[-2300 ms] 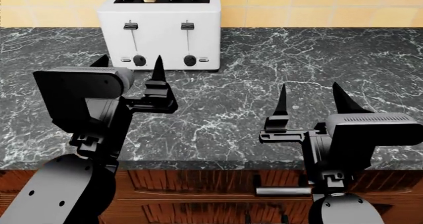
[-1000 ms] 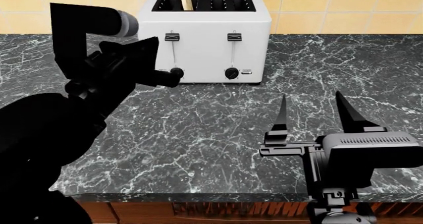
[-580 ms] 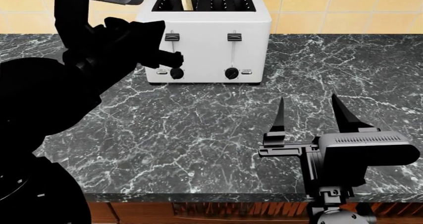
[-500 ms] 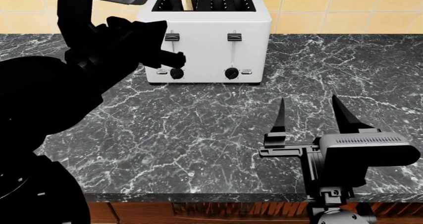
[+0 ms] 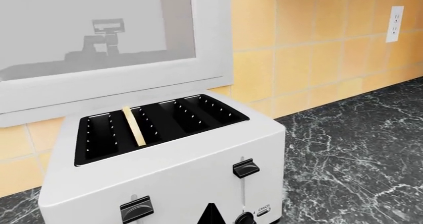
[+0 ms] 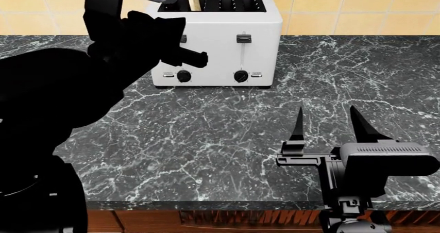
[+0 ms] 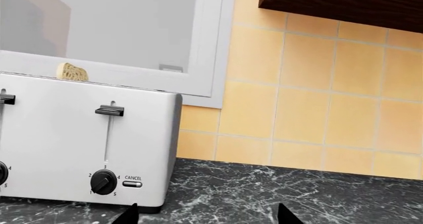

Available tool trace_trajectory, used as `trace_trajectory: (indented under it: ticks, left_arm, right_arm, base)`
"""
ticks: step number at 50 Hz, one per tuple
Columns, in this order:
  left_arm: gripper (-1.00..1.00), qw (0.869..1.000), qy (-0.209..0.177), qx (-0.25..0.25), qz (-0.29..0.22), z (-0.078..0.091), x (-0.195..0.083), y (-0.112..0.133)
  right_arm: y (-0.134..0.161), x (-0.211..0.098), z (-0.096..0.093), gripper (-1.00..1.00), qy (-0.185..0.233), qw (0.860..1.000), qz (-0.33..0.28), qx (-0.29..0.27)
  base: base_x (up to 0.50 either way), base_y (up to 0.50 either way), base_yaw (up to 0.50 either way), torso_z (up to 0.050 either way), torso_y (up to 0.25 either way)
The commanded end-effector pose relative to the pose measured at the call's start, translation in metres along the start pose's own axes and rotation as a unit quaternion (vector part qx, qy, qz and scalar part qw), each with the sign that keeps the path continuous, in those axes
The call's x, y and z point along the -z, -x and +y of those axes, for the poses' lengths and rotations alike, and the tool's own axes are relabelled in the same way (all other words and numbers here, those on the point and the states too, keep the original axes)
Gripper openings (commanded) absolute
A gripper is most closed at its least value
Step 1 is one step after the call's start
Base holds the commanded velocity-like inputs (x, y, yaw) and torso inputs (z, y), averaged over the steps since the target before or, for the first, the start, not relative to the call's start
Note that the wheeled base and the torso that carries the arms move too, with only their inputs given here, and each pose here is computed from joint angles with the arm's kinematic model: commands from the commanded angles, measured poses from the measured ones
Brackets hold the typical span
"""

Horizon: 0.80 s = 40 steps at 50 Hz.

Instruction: Push down the lever of the toaster to turn it on.

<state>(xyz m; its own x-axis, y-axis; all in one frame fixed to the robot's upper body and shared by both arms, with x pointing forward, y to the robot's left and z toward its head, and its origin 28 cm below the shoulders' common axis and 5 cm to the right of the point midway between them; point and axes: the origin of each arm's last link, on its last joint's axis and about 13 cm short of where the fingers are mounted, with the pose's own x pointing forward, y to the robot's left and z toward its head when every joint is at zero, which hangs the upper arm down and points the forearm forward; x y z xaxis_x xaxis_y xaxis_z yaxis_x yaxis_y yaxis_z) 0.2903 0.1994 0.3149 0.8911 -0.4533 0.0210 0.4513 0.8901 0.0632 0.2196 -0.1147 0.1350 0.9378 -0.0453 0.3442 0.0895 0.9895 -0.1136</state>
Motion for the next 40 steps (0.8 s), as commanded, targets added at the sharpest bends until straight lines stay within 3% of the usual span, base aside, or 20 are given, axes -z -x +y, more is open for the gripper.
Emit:
trace_trajectory:
  ticks: [1,18,40]
  left_arm:
    - [-1.00,1.000,-0.008,-0.021,-0.002,0.004,0.005,-0.011]
    - [-1.00,0.998,-0.022,-0.057,-0.001,0.008,0.014,-0.012]
    - [-1.00,0.995,-0.037,-0.092,0.000,0.018,0.023,-0.033]
  right_arm:
    - [-0.001,0.006,-0.001,1.00,-0.005,1.000,0.008,0.001]
    - [0.001,0.012,-0.002,1.00,-0.007,1.000,0.016,0.000]
    - [-0.003,0.025,-0.005,1.00,-0.010,1.000,0.030,0.005]
  base:
    - [0.00,0.00,0.00,0.000,0.000]
    - [0.00,0.00,0.00,0.000,0.000]
    - [0.00,0.00,0.00,0.000,0.000]
